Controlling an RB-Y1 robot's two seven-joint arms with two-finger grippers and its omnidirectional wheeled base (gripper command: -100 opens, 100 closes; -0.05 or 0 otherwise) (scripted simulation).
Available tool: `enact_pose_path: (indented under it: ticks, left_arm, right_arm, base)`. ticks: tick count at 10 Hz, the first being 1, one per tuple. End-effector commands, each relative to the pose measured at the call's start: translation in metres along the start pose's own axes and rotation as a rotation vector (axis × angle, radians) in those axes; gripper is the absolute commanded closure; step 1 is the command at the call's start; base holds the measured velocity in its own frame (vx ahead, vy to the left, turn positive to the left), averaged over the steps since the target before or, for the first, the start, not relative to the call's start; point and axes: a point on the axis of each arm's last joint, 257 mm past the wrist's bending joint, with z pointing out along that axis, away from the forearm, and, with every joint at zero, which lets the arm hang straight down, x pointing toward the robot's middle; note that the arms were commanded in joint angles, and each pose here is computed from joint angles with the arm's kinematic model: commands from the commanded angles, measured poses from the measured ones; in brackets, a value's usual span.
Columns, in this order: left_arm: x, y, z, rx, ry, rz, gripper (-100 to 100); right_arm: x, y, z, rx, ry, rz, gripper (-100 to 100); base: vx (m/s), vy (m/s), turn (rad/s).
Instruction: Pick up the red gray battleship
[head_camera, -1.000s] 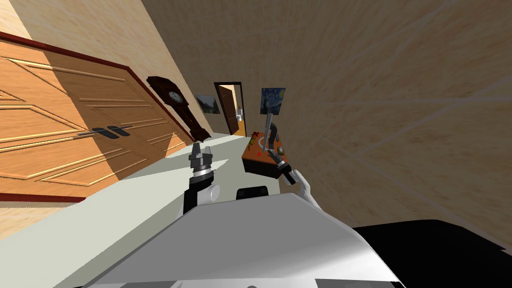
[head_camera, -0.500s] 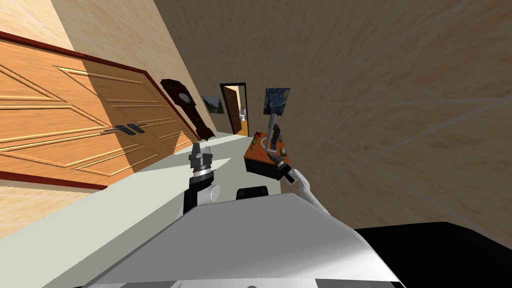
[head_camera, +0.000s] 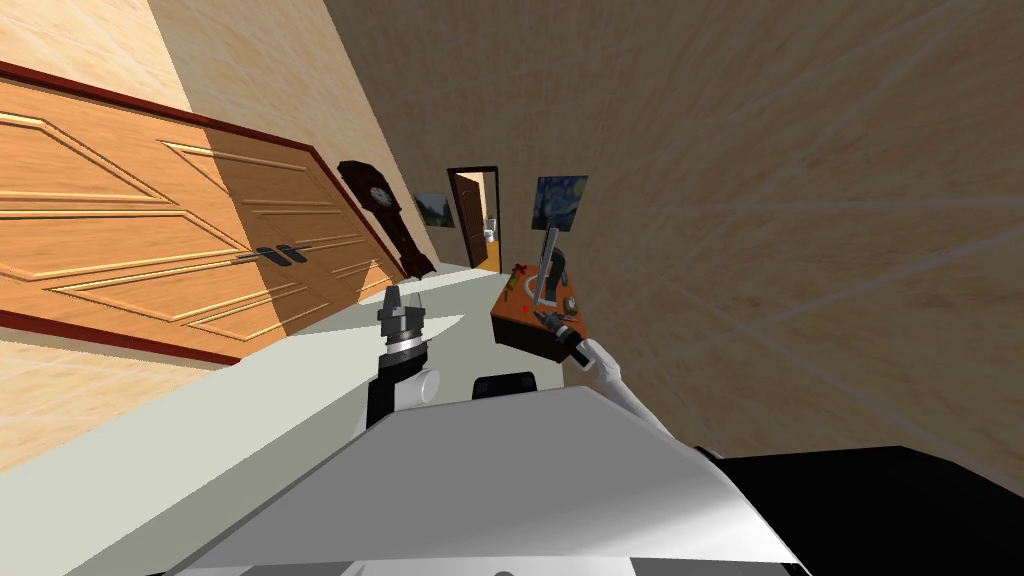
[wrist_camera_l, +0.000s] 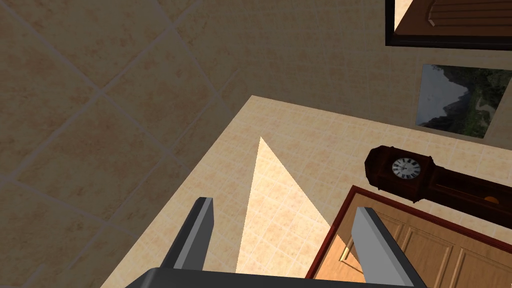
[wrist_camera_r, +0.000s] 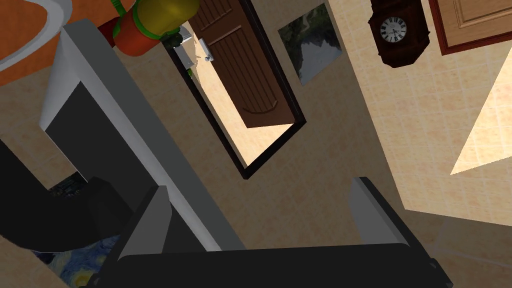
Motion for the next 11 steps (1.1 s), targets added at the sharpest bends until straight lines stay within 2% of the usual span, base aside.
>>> enact_pose_path:
  ticks: [1,3,4,5,6,7,9,10,11]
  left_arm:
    - [0.000,0.000,0.000,0.000,0.000,0.000,0]
    - [0.000,0.000,0.000,0.000,0.000,0.000,0]
    - [0.000,0.000,0.000,0.000,0.000,0.000,0]
    - [0.000,0.000,0.000,0.000,0.000,0.000,0]
    - [0.000,0.000,0.000,0.000,0.000,0.000,0]
    - [0.000,0.000,0.000,0.000,0.000,0.000,0]
    - [0.000,0.000,0.000,0.000,0.000,0.000,0]
    - [0.000,0.000,0.000,0.000,0.000,0.000,0]
    - [0.000,0.000,0.000,0.000,0.000,0.000,0]
  right_arm:
    - [0.008,-0.016,0.001,0.008,0.054,-0.087,-100]
    - [0.020,-0.029,-0.003,0.035,0.077,-0.076,-100]
    - [0.024,-0.042,-0.004,0.039,0.125,-0.163,-100]
    - [0.034,-0.053,-0.008,0.063,0.145,-0.154,-100]
    - [0.036,-0.055,-0.009,0.066,0.148,-0.152,-100]
    - [0.041,-0.072,-0.013,0.076,0.203,-0.236,-100]
    - [0.049,-0.082,-0.018,0.097,0.221,-0.228,-100]
    - [0.051,-0.097,-0.022,0.100,0.270,-0.314,-100]
    - [0.057,-0.105,-0.027,0.117,0.284,-0.307,-100]
  base:
    - [0.009,0.001,0.174]
    - [0.010,-0.005,0.052]
    - [0.013,-0.002,0.196]
    - [0.017,-0.008,0.133]
    - [0.010,-0.004,-0.008]
    - [0.018,-0.005,0.175]
    - [0.019,-0.011,0.068]
    - [0.025,-0.004,0.206]
    - [0.030,-0.017,0.129]
